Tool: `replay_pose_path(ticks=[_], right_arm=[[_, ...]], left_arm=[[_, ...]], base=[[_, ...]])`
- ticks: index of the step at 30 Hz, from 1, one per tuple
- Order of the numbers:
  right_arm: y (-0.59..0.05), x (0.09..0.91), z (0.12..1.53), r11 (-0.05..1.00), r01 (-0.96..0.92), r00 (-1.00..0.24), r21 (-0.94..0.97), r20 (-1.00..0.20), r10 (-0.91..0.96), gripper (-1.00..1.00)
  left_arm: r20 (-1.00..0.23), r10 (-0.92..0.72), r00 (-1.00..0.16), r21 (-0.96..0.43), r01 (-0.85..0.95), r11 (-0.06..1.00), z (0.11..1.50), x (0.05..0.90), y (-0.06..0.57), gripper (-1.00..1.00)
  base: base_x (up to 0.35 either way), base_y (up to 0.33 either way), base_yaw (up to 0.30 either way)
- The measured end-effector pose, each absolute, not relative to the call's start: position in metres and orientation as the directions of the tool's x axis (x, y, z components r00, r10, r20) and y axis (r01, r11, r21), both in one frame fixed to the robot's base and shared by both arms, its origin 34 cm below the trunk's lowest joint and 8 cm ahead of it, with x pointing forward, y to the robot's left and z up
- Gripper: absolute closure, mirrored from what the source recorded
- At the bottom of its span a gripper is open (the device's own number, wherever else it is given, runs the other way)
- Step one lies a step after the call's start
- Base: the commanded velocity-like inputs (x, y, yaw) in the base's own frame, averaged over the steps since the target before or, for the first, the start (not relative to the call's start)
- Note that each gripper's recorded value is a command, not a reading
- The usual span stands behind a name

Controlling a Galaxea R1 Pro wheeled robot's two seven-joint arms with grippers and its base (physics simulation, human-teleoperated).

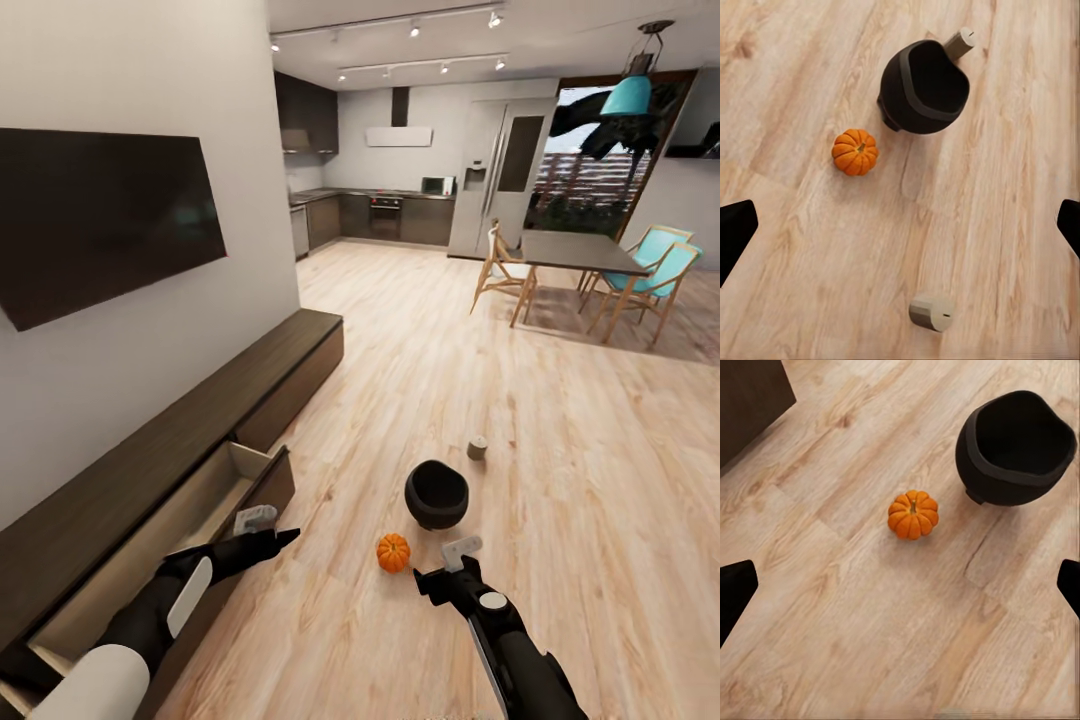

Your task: Place each of the two pumpkins and all three candles from the living room inside a cabinet in the living room (use any cabinet), then make sure every cabinet is closed, and position the cauldron so it is next to a table in the living room.

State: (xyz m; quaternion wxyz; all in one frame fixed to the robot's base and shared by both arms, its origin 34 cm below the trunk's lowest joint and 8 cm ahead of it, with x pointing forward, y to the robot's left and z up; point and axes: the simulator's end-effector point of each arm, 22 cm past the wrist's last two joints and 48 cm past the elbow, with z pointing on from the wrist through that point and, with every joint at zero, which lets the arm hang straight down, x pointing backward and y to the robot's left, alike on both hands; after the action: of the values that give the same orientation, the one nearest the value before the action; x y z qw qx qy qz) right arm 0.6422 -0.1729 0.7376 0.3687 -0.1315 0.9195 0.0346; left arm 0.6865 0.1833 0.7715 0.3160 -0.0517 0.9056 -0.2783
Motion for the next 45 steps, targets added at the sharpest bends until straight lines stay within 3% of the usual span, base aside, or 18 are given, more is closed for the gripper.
replay_pose_path(ticks=[45], right_arm=[[-0.1768,0.6431,0.7377,0.965,-0.26,-0.691,-0.038,-0.691,-0.213,-1.0]], left_arm=[[-0.536,-0.267,-0.801,-0.539,0.081,0.839,0.7679,0.6835,0.179,-1.0]], base=[[0.0,0.0,-0.284]])
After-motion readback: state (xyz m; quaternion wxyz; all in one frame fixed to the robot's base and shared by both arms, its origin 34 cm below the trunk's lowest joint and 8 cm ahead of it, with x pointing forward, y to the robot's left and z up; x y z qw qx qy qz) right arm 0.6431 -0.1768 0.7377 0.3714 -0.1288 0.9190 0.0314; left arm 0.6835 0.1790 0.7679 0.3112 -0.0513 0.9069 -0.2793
